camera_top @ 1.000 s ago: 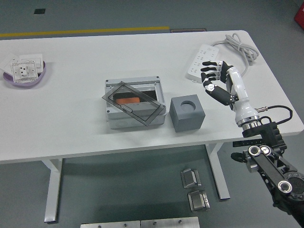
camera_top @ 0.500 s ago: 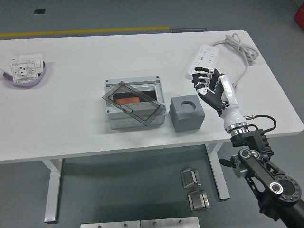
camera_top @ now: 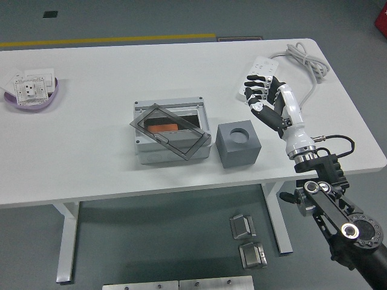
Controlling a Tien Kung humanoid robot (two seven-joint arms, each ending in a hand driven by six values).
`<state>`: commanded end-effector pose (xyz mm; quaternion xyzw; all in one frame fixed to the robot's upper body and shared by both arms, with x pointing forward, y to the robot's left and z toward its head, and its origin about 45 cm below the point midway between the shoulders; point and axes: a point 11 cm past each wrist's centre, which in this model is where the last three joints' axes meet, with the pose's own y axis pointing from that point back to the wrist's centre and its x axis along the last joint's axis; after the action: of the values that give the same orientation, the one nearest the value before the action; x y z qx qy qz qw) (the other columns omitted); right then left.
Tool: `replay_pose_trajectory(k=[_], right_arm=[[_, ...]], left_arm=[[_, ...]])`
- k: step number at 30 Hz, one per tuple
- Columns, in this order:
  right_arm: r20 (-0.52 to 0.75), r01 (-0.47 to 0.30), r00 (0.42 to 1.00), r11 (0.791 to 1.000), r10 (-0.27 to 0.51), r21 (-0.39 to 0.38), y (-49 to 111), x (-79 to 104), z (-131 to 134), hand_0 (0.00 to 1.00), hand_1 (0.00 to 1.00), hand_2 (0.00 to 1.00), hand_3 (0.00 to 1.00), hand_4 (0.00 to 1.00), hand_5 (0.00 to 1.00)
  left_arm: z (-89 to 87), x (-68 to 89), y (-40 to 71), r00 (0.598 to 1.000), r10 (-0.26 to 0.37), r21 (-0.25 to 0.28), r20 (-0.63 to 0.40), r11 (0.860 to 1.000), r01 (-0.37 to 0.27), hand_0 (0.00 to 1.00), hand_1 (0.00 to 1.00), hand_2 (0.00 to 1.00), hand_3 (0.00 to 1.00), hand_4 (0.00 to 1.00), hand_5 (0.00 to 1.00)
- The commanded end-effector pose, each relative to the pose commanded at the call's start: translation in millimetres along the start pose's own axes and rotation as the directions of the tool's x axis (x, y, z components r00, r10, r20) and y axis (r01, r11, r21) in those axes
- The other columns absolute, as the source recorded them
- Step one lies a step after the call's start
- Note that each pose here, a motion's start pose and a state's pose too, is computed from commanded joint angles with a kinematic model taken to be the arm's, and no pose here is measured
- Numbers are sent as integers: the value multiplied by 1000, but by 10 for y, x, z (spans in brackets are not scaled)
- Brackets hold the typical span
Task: Pick up the cylinder from the cube,place it in the box,flap close box
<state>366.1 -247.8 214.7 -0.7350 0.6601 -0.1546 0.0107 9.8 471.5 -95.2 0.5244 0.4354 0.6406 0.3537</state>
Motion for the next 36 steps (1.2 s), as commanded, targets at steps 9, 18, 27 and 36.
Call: replay_pose_trajectory(k=[9,18,27,36], right_arm=[[-23,-22,1000,1000,21,-21,58,166,60,541,567,638,643,582,253],[-25,-32,999,999,31,-35,93,259,105,548,571,642,646,584,257],[-31,-51,998,998,49,-45,132,383,140,548,571,643,649,586,256],[-33,-39,999,998,37,-49,142,401,157,598,612,661,657,598,266]], left_arm=[[-142,-165,-8,1000,-28,31,11,999,27,633,640,638,685,668,298],[-194,-163,-10,1000,-25,38,-8,999,25,633,640,638,685,669,297],[-209,-217,-9,1000,-29,44,-10,999,29,633,640,639,685,669,298],[-235,-238,-11,999,-29,36,-15,999,30,633,640,638,685,669,298]])
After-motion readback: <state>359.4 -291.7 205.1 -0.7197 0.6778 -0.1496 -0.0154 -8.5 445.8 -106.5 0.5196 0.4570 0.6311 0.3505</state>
